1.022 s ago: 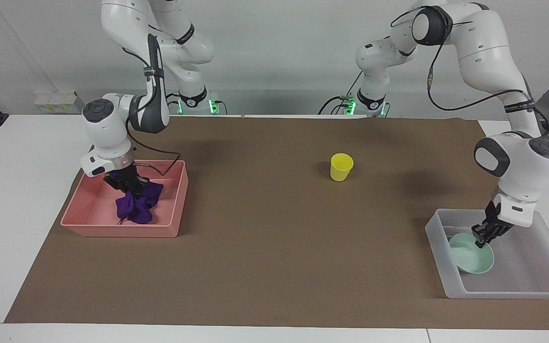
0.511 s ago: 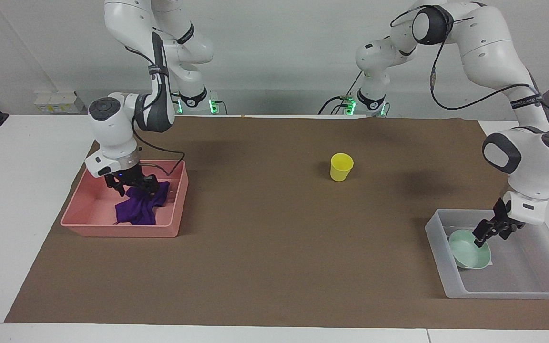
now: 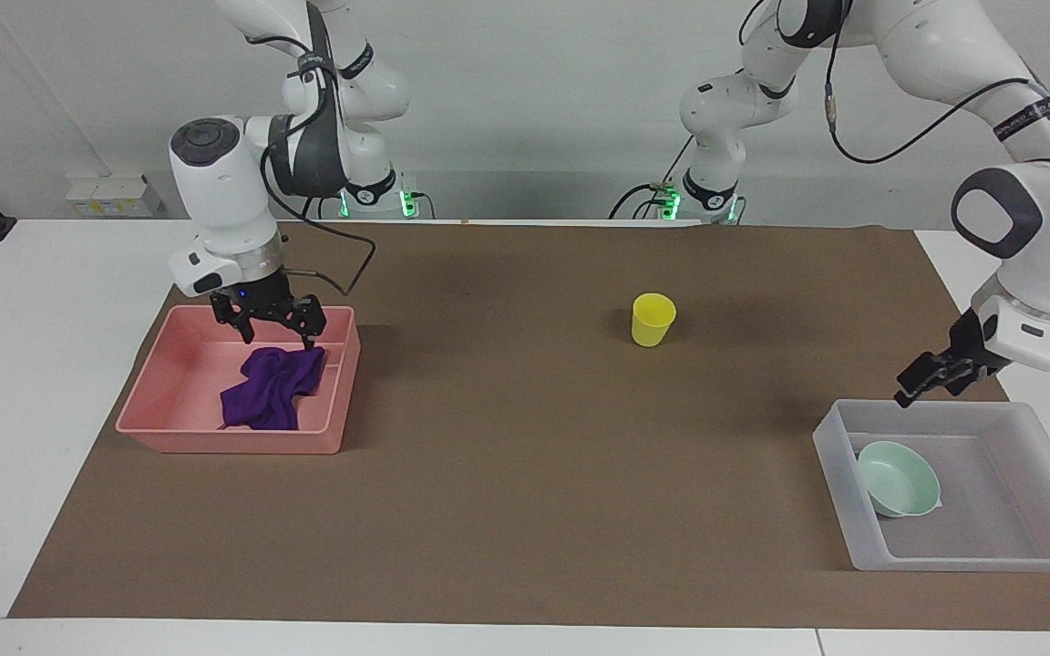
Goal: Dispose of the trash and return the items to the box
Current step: 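Release the bowl with the left gripper while the right gripper releases the cloth, then move the left gripper to the yellow cup and grasp its rim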
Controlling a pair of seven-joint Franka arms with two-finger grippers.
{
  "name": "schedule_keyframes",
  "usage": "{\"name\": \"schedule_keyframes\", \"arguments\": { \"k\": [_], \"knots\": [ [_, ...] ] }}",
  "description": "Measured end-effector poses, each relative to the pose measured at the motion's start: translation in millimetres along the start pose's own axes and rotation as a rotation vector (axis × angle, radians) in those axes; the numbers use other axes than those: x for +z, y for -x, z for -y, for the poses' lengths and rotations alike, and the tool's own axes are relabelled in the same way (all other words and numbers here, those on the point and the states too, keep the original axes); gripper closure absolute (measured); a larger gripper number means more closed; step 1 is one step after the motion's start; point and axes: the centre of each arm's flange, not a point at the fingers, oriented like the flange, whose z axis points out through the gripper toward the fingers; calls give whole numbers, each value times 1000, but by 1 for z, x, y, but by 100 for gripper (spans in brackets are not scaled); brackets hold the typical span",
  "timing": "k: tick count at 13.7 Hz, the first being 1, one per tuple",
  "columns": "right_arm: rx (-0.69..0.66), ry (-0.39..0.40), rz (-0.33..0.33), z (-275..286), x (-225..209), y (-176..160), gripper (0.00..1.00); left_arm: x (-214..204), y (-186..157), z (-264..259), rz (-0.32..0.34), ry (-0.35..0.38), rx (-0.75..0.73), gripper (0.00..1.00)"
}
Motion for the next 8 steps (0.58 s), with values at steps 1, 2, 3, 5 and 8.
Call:
{"name": "schedule_keyframes", "arguments": {
  "k": [1,2,3,5,8],
  "knots": [
    [5,4,17,-3,-22,-1,0,-2,10,-30,41,0,47,0],
    [9,7,29,-5,-42,-2,0,2,19,-60,79,-1,94,0],
    [14,10,39,-7,-60,-3,0,9,30,-90,122,-5,142,0],
    [22,13,51,-11,-94,-2,0,26,59,-146,233,-23,234,0],
    [20,9,60,-19,-132,6,0,43,100,-180,336,-53,305,0]
  ]
}}
